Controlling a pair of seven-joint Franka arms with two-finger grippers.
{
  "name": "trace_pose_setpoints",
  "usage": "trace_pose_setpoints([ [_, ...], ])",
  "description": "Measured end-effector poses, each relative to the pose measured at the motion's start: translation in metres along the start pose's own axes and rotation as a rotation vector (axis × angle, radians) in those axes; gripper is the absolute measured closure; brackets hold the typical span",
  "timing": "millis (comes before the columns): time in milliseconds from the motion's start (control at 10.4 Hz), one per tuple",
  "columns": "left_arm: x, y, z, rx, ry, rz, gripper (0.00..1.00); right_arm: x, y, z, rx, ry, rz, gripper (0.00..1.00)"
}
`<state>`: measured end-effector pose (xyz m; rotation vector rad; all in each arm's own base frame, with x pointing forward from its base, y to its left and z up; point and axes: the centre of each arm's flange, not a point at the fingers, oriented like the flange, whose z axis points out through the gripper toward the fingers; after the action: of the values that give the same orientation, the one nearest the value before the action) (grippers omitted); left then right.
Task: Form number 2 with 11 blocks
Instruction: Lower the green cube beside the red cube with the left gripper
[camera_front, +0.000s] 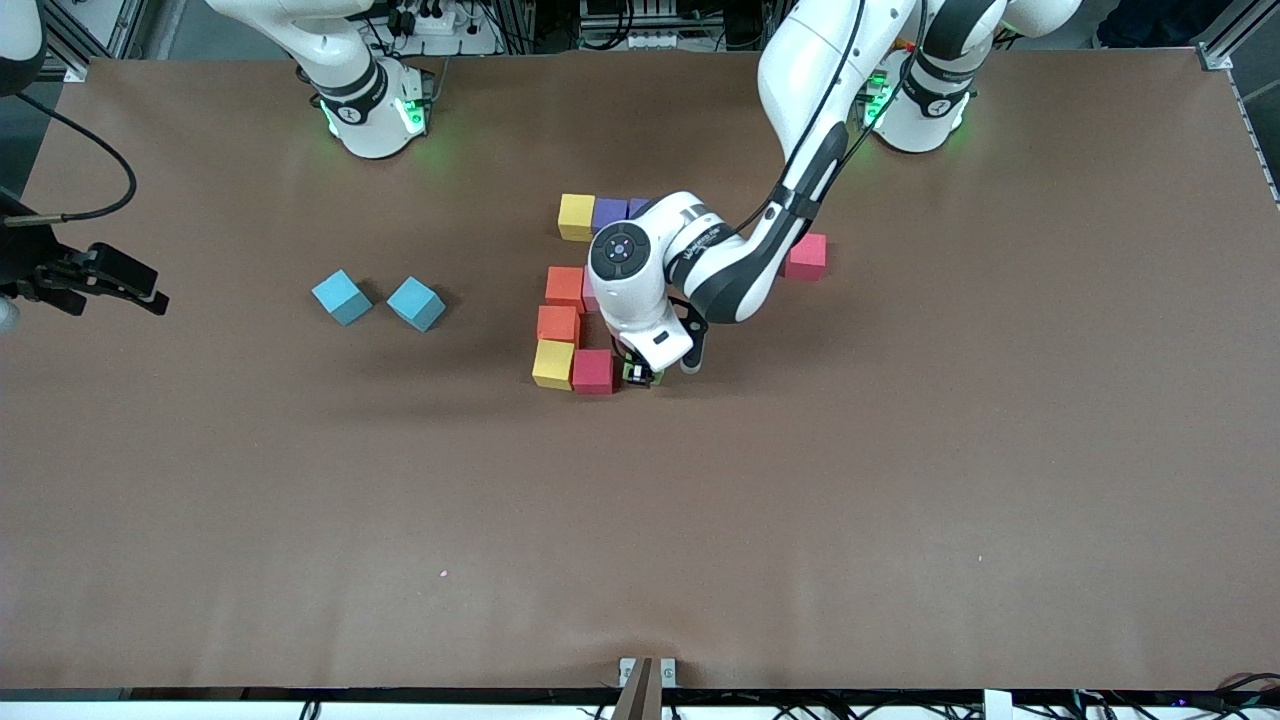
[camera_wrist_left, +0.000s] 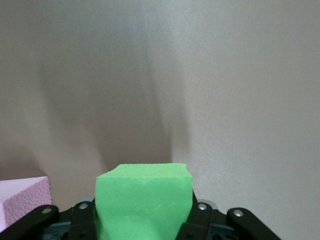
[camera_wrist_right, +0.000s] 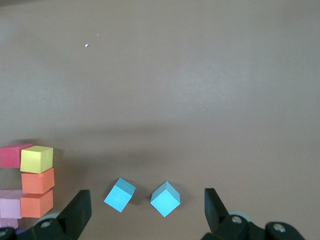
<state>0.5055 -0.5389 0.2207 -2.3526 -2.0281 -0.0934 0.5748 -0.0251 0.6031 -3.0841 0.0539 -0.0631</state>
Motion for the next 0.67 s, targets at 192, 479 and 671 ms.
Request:
trace_pose_setpoints([
  [192, -0.003, 0.002, 0.008, 0.000, -0.001, -0.023, 0.45, 0.000, -0.001, 0.000, 0.000, 0.003, -0.003, 0.00],
  [479, -0.005, 0.004, 0.017, -0.001, -0.003, -0.030, 0.45, 0.000, -0.003, -0.001, 0.001, 0.003, -0.006, 0.00],
  [671, -0.007, 0.005, 0.019, -0.010, -0.013, -0.031, 0.45, 0.000, -0.003, -0.001, 0.001, 0.004, -0.011, 0.00],
])
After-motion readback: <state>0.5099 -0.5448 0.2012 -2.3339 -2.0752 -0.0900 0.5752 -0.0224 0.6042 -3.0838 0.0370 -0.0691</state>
